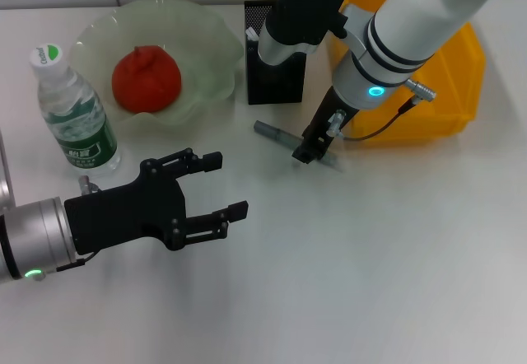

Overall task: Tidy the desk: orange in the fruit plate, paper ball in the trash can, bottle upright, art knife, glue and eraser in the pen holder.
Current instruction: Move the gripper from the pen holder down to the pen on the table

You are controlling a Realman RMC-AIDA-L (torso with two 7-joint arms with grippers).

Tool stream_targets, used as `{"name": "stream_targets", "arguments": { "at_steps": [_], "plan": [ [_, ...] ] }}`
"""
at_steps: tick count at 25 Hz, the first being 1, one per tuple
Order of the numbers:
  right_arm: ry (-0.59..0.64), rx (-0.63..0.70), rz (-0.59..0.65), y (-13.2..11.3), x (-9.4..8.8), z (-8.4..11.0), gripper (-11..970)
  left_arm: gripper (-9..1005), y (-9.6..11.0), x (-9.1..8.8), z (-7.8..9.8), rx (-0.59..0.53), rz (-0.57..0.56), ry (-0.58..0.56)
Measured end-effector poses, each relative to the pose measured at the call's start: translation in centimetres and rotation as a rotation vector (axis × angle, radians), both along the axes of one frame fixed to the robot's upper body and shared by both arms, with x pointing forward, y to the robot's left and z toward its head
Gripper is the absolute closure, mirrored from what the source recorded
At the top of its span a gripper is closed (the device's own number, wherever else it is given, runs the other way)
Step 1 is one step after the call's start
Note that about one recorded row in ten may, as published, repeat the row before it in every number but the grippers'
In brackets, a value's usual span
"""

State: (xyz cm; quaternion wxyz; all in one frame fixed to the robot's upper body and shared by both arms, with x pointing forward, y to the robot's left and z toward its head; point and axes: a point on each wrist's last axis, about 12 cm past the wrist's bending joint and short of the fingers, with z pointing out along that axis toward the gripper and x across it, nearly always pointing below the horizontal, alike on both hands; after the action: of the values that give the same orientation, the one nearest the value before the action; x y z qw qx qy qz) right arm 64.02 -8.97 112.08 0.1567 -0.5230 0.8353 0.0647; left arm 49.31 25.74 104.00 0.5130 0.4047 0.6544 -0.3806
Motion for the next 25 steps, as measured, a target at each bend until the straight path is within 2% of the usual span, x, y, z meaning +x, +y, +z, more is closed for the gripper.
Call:
{"name": "stream_targets", "arguments": {
  "at_steps": [16, 25],
  "plan": [
    [0.010, -0.004, -0.009, -0.30, -0.10, -0.33, 683, 286, -0.12, 0.03, 0.03, -0.001, -0.002, -0.003],
    [0.013, -0.007, -0.015, -0.41, -0.17, -0.47, 704, 289, -0.13, 0.04, 0.03, -0.001, -0.002, -0.003]
  ]
}}
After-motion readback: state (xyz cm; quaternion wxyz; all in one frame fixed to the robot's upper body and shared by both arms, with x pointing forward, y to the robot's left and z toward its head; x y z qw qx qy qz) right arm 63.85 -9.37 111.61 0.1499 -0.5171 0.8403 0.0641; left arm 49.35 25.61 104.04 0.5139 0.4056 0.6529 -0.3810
